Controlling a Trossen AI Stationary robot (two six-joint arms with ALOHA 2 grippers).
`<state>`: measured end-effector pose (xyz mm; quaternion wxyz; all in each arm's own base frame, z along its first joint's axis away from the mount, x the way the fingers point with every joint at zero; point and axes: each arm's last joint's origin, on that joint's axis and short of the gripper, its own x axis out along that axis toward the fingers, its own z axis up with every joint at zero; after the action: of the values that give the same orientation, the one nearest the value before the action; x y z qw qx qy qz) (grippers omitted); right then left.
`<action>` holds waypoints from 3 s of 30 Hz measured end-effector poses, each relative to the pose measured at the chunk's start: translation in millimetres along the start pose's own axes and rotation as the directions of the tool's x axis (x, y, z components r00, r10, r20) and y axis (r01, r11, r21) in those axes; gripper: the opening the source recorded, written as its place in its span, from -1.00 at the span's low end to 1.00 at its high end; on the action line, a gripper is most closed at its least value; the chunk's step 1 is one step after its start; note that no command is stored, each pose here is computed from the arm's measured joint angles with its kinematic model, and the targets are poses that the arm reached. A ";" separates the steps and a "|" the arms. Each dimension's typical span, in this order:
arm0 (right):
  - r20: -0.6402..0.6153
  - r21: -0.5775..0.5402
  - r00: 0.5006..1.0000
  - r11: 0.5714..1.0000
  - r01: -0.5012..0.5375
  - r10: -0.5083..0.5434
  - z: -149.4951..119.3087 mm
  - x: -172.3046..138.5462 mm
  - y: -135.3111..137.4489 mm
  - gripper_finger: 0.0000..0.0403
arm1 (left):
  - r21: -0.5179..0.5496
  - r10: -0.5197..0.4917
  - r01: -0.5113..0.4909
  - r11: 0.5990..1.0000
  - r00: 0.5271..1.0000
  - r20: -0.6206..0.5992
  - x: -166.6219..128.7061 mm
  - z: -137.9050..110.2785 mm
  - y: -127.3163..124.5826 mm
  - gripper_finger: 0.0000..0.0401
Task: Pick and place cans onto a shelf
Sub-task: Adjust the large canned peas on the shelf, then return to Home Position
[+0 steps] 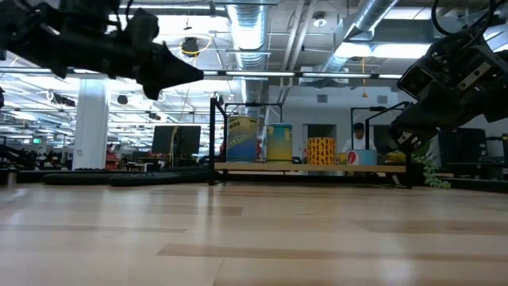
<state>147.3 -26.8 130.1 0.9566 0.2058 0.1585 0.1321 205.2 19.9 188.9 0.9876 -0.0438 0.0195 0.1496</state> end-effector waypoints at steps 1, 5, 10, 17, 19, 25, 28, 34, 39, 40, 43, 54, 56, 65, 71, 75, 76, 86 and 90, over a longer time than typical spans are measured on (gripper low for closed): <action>-0.001 0.000 1.000 1.000 0.000 0.000 -0.1 0.0 0.0 -0.68 | 0.005 0.021 -0.020 1.000 1.000 -0.007 4.5 -0.1 0.0 -1.00; -0.001 0.000 1.000 1.000 0.000 0.000 -0.1 0.0 0.0 -0.68 | 0.037 0.083 -0.082 0.996 0.996 -0.031 24.4 1.3 3.8 -1.00; -0.001 0.000 1.000 1.000 0.000 0.000 -0.1 0.0 0.0 -0.68 | 0.043 0.138 -0.135 0.990 0.987 -0.082 49.7 -4.5 12.0 -1.00; -0.002 0.001 1.000 1.000 0.001 -0.001 -0.3 0.0 -0.1 -0.68 | 0.016 0.192 -0.192 0.981 0.968 -0.162 83.0 -24.8 18.0 -1.00; -0.004 0.003 1.000 1.000 0.001 -0.001 -0.5 0.0 -0.1 -0.68 | 0.016 0.192 -0.192 0.981 0.968 -0.161 92.0 -26.3 17.1 -1.00; -0.006 0.004 1.000 1.000 0.002 -0.002 -0.6 0.0 -0.2 -0.68 | 0.012 0.224 -0.224 0.974 0.964 -0.144 108.2 -23.2 22.1 -1.00; -0.006 0.004 1.000 1.000 0.002 -0.002 -0.6 0.0 -0.2 -0.68 | 0.009 0.267 -0.268 0.963 0.954 -0.136 110.9 -21.1 28.6 -1.00; -0.006 0.004 1.000 1.000 0.002 -0.002 -0.7 0.0 -0.2 -0.68 | 0.008 0.280 -0.281 0.960 0.950 -0.136 111.3 -20.6 34.8 -1.00; -0.006 0.004 1.000 1.000 0.002 -0.002 -0.7 0.0 -0.2 -0.68 | 0.016 0.308 -0.309 0.951 0.942 -0.133 111.1 -20.5 35.7 -1.00; -0.006 0.004 1.000 1.000 0.002 -0.002 -0.7 0.0 -0.2 -0.68 | 0.017 0.310 -0.310 0.951 0.942 -0.133 111.1 -20.6 35.8 -1.00; -0.006 0.004 1.000 1.000 0.002 -0.002 -0.7 0.0 -0.2 -0.68 | 0.024 0.313 -0.313 0.949 0.940 -0.133 111.0 -20.6 35.9 -1.00; -0.006 0.004 1.000 1.000 0.002 -0.002 -0.7 0.0 -0.2 -0.68 | 0.027 0.244 -0.242 0.970 0.961 -0.132 110.5 -21.3 18.8 -1.00; -0.006 0.005 1.000 1.000 0.002 -0.002 -0.7 0.0 -0.2 -0.68 | 0.027 0.185 -0.183 0.983 0.974 -0.132 109.6 -21.8 6.5 -1.00; -0.012 0.008 1.000 1.000 0.004 -0.004 -1.3 0.0 -0.4 -0.68 | 0.055 -0.143 0.139 0.989 0.987 0.068 67.3 6.7 -54.3 -1.00; -0.020 0.014 1.000 1.000 0.007 -0.006 -2.2 0.0 -0.7 -0.68 | 0.102 -0.134 0.111 0.989 0.958 0.255 17.2 50.1 -48.1 -1.00; -0.021 0.014 1.000 1.000 0.007 -0.006 -2.3 0.0 -0.7 -0.68 | 0.091 -0.024 0.000 0.996 0.964 0.264 -15.9 52.8 -31.6 -1.00; -0.022 0.015 1.000 1.000 0.007 -0.007 -2.5 0.0 -0.7 -0.68 | 0.083 -0.010 -0.012 0.996 0.965 0.262 -24.8 51.7 -27.3 -1.00; -0.048 0.033 0.999 0.999 0.015 -0.014 -5.3 -0.1 -1.5 -0.68 | 0.039 -0.012 0.003 0.999 0.971 0.241 -82.0 15.9 0.8 -1.00; -0.057 0.040 0.998 0.999 0.018 -0.016 -6.3 -0.2 -1.8 -0.68 | 0.025 -0.011 0.006 1.000 0.973 0.232 -87.0 3.1 4.3 -1.00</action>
<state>145.2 -26.1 123.9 0.9485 0.2198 0.1898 0.1264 121.0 -1.3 196.1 0.9842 -0.0141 -0.0943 0.1492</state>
